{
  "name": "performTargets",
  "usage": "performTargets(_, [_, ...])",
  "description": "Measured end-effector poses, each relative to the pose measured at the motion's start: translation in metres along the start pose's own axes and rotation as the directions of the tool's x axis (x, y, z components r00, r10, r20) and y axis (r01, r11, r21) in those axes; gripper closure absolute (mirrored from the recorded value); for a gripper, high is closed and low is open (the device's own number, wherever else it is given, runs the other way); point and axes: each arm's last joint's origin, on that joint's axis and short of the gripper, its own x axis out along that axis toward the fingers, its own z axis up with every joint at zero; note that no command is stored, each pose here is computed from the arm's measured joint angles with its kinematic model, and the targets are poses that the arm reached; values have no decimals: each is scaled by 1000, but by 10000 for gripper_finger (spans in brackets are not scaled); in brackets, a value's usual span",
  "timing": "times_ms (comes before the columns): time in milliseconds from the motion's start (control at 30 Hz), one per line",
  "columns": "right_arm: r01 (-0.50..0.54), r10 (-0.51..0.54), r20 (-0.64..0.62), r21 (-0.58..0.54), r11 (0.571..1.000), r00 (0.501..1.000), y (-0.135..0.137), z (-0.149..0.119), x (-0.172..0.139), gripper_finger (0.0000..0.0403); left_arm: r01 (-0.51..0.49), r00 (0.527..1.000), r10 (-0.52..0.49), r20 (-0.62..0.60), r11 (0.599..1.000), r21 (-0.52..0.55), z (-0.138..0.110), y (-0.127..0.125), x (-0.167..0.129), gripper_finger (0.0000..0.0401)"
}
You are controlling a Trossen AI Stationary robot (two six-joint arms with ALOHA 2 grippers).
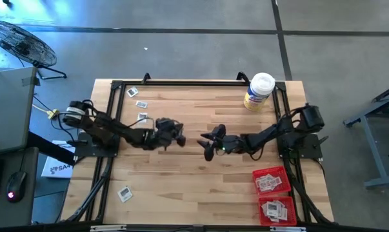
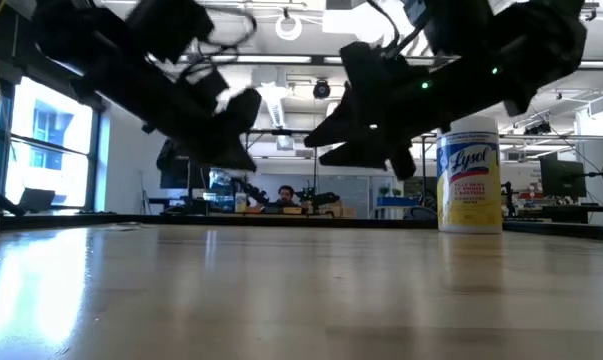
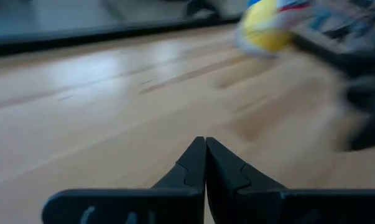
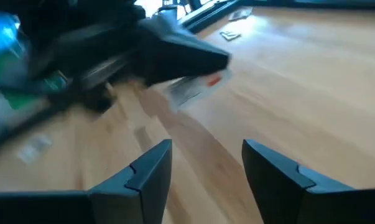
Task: Pick & Place First Aid Supplies
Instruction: Put the white ointment pack into the top red bin
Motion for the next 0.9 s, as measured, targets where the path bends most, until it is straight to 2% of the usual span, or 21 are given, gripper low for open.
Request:
performTargets(67, [-38,36,13,137,990,999,-4,1,6,213,62,997,-62,40,998,2,1,-10,-7,401])
performTargets(133, [-82,77,26,259,962,997,-8,5,10,215,114,991,-113,71,994,-2,3,-18,-13,401])
performTargets(267, [-124,112,54,361,924,992,-13,12,14,223,163,982,-160,101,987,-18,5,-25,-19,401])
performTargets(433, [-210,181,109,395,895,977,-11,20,14,237,190,976,-184,115,981,-43,8,-26,-19,401])
performTargets(533, [-221,189,116,416,882,975,-10,21,14,244,215,969,-205,139,975,-59,12,-28,-19,401])
performTargets(900, [-260,215,158,369,892,964,0,34,20,274,241,958,-230,171,969,-46,16,-31,-21,401])
